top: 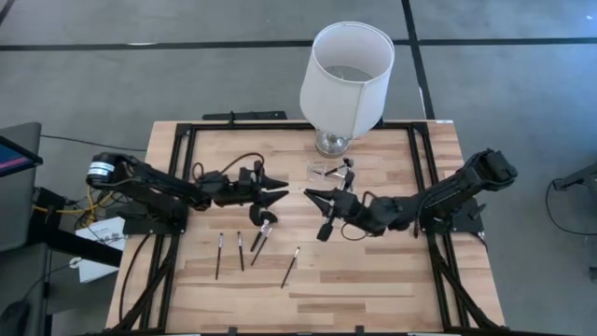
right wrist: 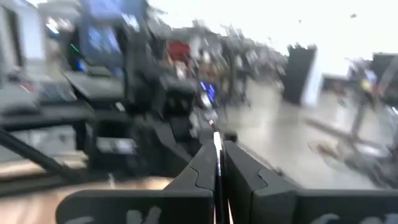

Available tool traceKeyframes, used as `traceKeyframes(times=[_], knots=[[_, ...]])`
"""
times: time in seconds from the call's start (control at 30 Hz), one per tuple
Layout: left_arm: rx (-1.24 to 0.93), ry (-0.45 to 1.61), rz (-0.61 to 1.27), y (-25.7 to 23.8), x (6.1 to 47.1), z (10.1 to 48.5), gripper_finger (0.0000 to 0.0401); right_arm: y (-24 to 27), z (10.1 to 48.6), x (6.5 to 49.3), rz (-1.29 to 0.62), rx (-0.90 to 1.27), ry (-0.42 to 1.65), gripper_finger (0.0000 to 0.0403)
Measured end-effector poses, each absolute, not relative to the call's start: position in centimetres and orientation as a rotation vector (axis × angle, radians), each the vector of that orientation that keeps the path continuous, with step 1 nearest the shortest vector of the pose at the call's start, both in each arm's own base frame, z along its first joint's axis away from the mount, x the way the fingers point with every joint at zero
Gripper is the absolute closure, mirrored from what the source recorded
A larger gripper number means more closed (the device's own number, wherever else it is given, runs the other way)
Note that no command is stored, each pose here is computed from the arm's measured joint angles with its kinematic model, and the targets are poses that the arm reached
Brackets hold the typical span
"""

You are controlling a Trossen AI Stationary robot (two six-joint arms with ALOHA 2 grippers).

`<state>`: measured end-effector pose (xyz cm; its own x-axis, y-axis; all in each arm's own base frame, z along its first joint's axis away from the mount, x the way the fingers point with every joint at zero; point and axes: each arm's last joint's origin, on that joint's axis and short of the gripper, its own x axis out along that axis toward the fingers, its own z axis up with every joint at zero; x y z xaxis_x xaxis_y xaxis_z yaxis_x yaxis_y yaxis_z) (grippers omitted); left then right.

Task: Put items in baskets/containers
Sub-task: Put the liner brush into the transparent organizer

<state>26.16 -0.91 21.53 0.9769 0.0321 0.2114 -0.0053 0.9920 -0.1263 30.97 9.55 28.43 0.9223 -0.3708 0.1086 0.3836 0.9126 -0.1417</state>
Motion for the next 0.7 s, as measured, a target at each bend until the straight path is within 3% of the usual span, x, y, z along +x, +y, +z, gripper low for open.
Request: traceKeyframes(times=[0.2,0.5,0.7], knots=[[-0.119,-0.206,0.051,-0.6,25.0,21.2,0.029,8.8,29.4,29.4,-0.225,-0.253,-0.205,0.0397],[-0.113,-0.205,0.103,0.5,25.1,20.9,0.029,2.4,23.3,29.6,-0.063,-0.017,-0.422,0.0397],[-0.088,-0.259,0.123,1.0,25.1,21.7,0.029,0.5,20.4,31.7,0.009,0.091,-0.396,0.0398]])
